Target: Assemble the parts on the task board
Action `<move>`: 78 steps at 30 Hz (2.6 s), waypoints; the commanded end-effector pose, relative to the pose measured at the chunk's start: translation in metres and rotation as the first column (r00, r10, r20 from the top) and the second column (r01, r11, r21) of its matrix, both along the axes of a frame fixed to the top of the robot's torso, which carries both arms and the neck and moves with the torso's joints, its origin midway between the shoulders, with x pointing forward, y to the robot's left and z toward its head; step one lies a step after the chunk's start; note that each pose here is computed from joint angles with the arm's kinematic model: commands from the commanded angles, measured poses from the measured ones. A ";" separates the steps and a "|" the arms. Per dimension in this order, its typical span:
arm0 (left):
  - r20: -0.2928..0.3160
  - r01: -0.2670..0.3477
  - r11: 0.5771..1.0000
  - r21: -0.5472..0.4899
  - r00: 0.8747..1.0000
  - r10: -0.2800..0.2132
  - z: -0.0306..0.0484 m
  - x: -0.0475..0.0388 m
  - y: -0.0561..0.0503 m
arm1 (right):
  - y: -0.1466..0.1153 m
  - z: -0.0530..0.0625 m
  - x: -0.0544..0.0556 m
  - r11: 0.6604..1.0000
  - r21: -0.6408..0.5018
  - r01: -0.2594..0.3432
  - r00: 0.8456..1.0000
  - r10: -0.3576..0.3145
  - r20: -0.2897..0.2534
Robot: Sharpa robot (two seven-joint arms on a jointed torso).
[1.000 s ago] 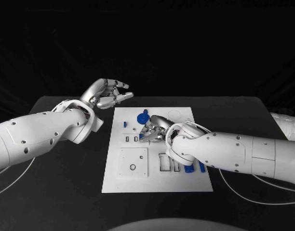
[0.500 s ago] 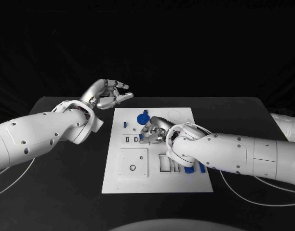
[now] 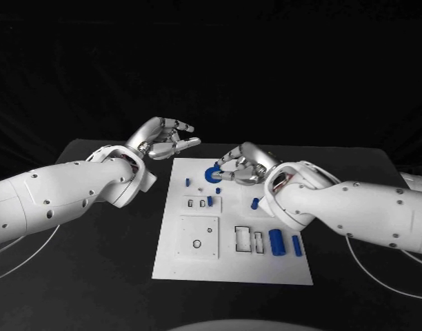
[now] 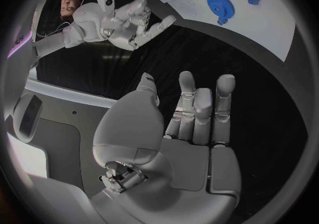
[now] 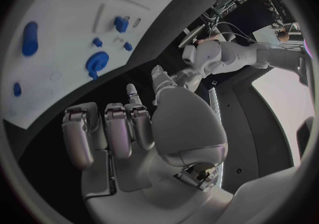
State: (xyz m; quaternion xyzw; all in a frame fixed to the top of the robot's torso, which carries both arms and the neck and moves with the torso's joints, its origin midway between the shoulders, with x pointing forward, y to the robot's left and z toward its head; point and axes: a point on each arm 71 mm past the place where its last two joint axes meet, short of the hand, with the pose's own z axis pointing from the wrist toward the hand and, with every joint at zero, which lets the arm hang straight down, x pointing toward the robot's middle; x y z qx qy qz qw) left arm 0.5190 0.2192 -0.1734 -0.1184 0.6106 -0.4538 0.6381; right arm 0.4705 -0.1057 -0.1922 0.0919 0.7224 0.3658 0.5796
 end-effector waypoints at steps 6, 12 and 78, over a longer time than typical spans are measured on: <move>-0.123 0.040 0.999 0.029 0.992 -0.036 -0.0027 -0.0014 -0.003 | -0.039 0.041 0.001 0.973 0.229 0.021 0.999 -0.012 -0.040; -0.249 0.096 0.989 0.111 0.966 -0.066 -0.0071 -0.0049 -0.010 | -0.067 0.038 -0.004 0.961 0.264 0.085 0.984 -0.040 -0.171; -0.598 0.236 0.671 0.703 0.707 0.378 -0.0383 -0.0028 -0.090 | -0.104 -0.009 -0.012 0.973 0.140 0.182 0.919 -0.117 -0.377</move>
